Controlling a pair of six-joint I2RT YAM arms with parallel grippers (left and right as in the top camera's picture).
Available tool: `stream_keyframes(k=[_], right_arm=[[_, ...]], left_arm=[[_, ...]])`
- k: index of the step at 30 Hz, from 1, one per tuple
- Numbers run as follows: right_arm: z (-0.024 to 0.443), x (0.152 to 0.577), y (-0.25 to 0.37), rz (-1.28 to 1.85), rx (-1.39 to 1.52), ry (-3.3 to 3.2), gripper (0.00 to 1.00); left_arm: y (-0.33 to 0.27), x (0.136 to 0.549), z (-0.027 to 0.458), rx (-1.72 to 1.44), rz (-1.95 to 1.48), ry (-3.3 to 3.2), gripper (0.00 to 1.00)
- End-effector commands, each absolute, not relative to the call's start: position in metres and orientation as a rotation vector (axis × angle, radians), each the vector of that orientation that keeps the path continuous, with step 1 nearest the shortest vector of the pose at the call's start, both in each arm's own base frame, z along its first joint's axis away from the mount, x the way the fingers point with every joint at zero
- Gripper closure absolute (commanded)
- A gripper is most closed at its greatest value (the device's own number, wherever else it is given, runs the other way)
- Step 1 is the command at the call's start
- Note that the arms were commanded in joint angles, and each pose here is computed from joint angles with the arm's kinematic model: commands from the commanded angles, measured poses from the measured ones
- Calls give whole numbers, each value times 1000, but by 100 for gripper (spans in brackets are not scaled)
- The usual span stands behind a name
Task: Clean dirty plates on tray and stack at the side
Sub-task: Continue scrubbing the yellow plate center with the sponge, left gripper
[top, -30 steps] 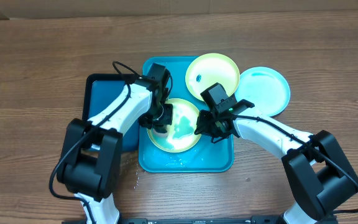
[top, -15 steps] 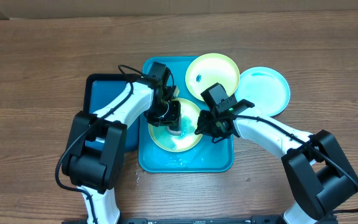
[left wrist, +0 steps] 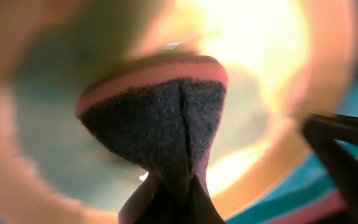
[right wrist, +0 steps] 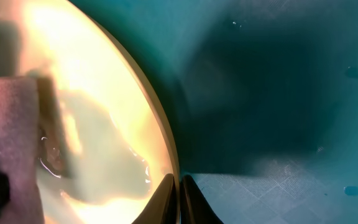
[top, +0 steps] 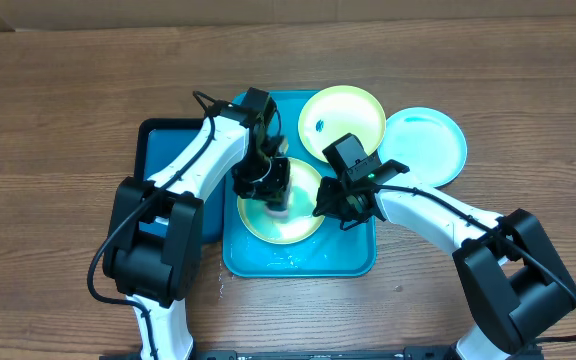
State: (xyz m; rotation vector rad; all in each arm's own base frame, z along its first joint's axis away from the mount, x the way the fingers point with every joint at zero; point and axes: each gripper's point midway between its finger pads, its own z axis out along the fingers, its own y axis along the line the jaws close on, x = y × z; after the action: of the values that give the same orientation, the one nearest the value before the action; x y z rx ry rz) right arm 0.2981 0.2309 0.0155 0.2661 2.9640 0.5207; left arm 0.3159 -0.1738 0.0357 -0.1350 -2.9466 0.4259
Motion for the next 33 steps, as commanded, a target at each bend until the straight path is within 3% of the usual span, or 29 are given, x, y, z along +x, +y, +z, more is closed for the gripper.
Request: stream_keyframes(k=[1,11,17,21,28,33], right_arm=[[13,297,232,522,265,2968,94],[13,297,232,522,265,2968,94],[13,297,232,525,264,2965,94],[13,297,232,523,264,2966,94],[13,297,231,521,264,2968,94],[13,297,231,521,264,2968,94]], left_arm=[[-150,319,24,-96,222,-2989,96],[-151,303,-13,-33,260,-2979,96],[-205,289,10,-206,770,-2817,96],[-222,307,35,-222,967,-2797,96],[-213,334,67,-267,878,-2915,96],[-181,334,58,-197,564,-3004,96]])
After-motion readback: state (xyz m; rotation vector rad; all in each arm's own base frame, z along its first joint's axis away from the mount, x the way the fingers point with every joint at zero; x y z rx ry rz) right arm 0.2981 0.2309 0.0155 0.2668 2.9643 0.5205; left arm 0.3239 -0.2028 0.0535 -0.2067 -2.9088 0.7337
